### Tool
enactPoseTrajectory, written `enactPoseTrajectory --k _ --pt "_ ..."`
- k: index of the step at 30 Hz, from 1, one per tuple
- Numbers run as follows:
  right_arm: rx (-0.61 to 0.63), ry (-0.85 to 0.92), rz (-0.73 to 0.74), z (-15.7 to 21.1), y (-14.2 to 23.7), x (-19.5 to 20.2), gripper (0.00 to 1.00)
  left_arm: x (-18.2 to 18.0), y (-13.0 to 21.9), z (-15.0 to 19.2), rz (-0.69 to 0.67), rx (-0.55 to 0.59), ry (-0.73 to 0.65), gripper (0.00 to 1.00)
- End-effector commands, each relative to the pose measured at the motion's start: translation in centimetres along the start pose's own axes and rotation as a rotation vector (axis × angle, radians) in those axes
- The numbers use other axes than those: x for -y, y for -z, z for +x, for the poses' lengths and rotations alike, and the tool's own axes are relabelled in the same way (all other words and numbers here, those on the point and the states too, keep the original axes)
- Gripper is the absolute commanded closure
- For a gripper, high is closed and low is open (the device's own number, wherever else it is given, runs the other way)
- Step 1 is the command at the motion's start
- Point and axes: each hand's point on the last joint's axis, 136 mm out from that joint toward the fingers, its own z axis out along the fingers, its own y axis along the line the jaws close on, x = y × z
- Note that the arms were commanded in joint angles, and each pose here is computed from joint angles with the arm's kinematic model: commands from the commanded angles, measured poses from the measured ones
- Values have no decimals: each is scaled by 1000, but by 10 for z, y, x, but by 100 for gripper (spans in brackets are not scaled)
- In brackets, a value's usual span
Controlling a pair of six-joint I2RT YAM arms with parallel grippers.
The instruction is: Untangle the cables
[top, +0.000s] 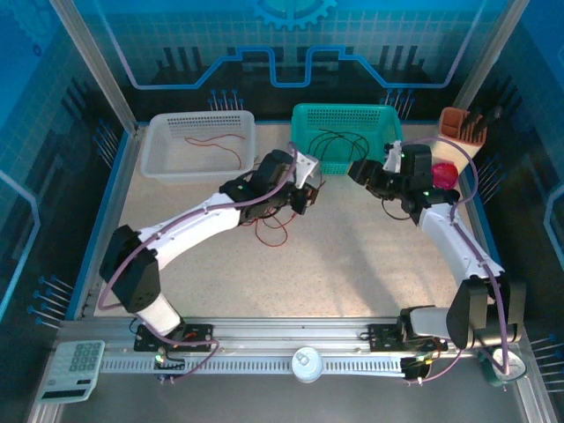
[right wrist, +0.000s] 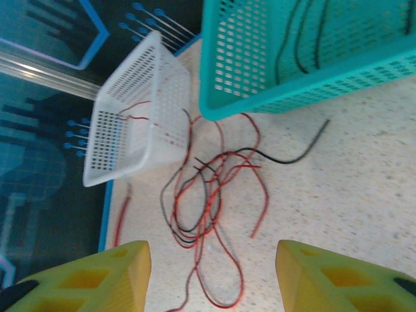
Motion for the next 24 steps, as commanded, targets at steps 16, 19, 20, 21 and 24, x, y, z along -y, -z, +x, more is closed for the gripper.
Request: enactPoseTrajectory --k 16,19,20,21,24 --pt "-82 40 -371 11 2 -121 39 35 74 -35 268 318 -48 100" --pt "-109 49 -390 19 -3 -131 38 36 77 -37 270 325 -54 100" --pt "-119 51 -396 23 -5 -134 38 37 78 -38 271 326 -54 100" --pt "-130 54 -402 26 -7 -138 38 37 78 -38 272 326 -55 100" --pt "-159 59 -412 36 -14 -145 39 37 79 -40 271 330 -57 100"
